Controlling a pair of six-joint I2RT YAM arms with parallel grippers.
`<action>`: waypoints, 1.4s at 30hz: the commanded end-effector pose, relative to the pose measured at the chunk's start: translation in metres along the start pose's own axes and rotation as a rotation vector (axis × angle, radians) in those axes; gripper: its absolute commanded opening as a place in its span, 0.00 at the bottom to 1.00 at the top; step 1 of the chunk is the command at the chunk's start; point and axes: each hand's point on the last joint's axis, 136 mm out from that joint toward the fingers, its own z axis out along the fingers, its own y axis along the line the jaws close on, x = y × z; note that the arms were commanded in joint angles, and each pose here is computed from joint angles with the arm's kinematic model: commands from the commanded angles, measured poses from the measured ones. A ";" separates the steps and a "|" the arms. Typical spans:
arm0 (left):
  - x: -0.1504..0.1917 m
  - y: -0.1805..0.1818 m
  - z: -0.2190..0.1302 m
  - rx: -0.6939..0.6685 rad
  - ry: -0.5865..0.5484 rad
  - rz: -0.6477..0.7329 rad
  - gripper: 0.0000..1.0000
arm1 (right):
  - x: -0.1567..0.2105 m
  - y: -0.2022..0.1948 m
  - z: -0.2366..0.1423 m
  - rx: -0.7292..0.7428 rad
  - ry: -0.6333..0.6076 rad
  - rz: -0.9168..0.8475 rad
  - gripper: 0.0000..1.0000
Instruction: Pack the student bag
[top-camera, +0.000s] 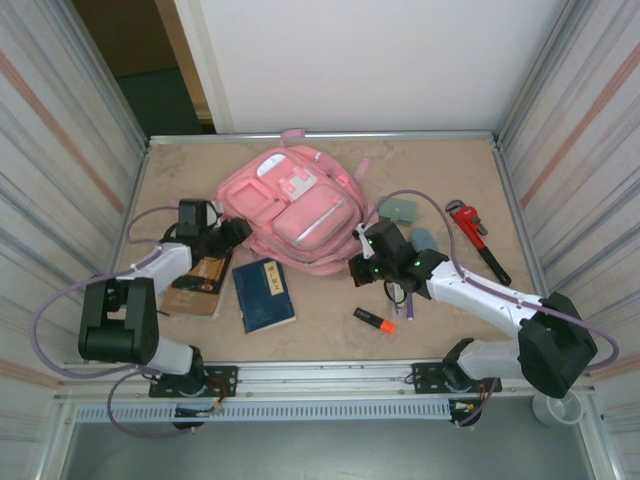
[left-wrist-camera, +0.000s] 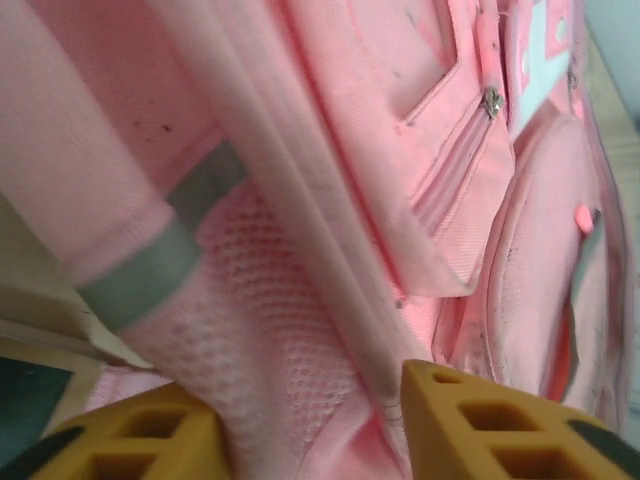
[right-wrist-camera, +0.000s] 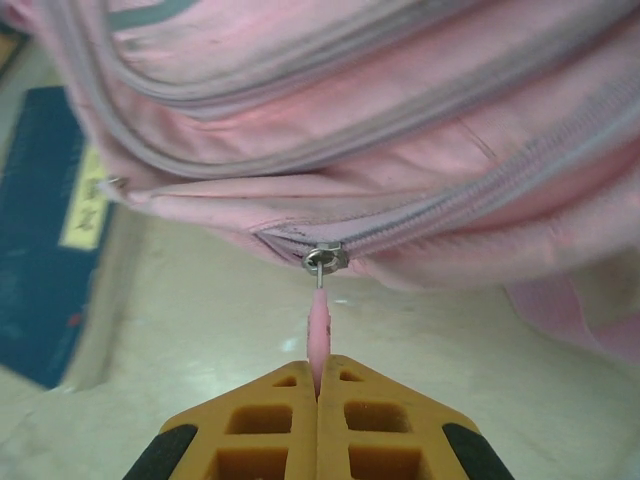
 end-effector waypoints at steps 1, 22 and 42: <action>-0.023 -0.019 -0.022 -0.058 -0.141 0.189 0.74 | -0.021 0.039 -0.011 -0.159 -0.047 0.006 0.00; 0.147 -0.172 -0.054 0.694 -0.065 1.478 0.60 | -0.080 0.042 -0.041 -0.308 -0.107 0.154 0.00; 0.164 -0.157 0.004 0.622 0.175 1.489 0.34 | -0.082 0.041 -0.034 -0.294 -0.108 0.147 0.00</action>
